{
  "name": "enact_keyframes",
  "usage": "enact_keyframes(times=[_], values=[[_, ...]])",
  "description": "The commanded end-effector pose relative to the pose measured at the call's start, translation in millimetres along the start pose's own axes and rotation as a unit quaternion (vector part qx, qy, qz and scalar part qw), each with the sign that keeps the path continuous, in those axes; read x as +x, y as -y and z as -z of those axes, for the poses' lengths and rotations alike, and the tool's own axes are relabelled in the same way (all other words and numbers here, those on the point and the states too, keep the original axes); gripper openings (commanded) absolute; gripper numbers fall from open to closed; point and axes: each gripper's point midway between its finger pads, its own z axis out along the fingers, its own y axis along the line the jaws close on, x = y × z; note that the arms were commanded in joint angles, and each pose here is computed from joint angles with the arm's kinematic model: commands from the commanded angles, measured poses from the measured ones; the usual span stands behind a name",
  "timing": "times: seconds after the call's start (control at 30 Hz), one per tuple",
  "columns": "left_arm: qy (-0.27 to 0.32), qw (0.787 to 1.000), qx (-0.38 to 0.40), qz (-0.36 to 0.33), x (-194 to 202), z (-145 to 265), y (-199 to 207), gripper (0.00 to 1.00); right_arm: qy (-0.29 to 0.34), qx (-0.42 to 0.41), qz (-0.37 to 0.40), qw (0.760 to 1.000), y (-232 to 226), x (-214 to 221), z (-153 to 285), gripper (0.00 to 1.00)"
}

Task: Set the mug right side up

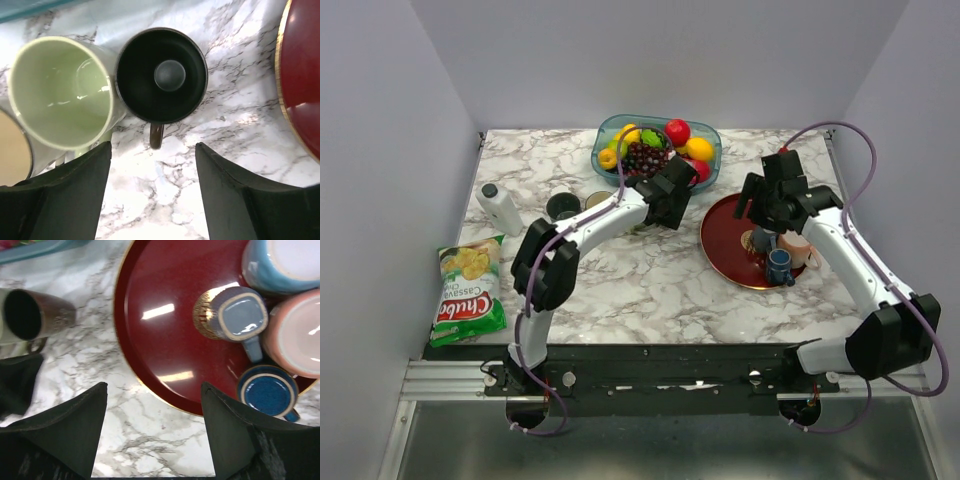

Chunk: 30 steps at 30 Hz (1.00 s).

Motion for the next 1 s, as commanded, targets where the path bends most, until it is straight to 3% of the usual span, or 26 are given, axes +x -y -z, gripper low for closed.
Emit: enact_keyframes(times=[0.0, 0.03, 0.1, 0.2, 0.47, 0.97], values=[[0.094, 0.994, 0.038, 0.026, -46.6, 56.3, 2.3, 0.85, -0.023, 0.080, 0.034, 0.996, 34.4, 10.7, -11.3, 0.82], [0.118, 0.991, 0.047, 0.032, -55.1, 67.8, 1.6, 0.93, -0.026, 0.087, 0.043, 0.995, 37.4, 11.1, -14.1, 0.82], [0.137, 0.988, 0.063, 0.030, -61.7, 78.7, 3.8, 0.99, -0.030, 0.092, 0.063, 0.993, 41.7, 9.9, -17.4, 0.82], [0.163, 0.982, 0.086, 0.030, -70.7, 94.9, 6.8, 0.99, -0.047, 0.087, 0.115, 0.988, 43.2, 11.3, -24.4, 0.81], [0.199, 0.972, 0.123, 0.025, -77.9, 115.6, 12.5, 0.99, -0.088, 0.126, 0.122, 0.981, 63.2, 20.8, -47.1, 0.81], [0.190, 0.973, 0.128, 0.023, -75.3, 108.1, 10.9, 0.99, -0.139, 0.137, 0.119, 0.974, 76.6, 45.2, -74.4, 0.81]])
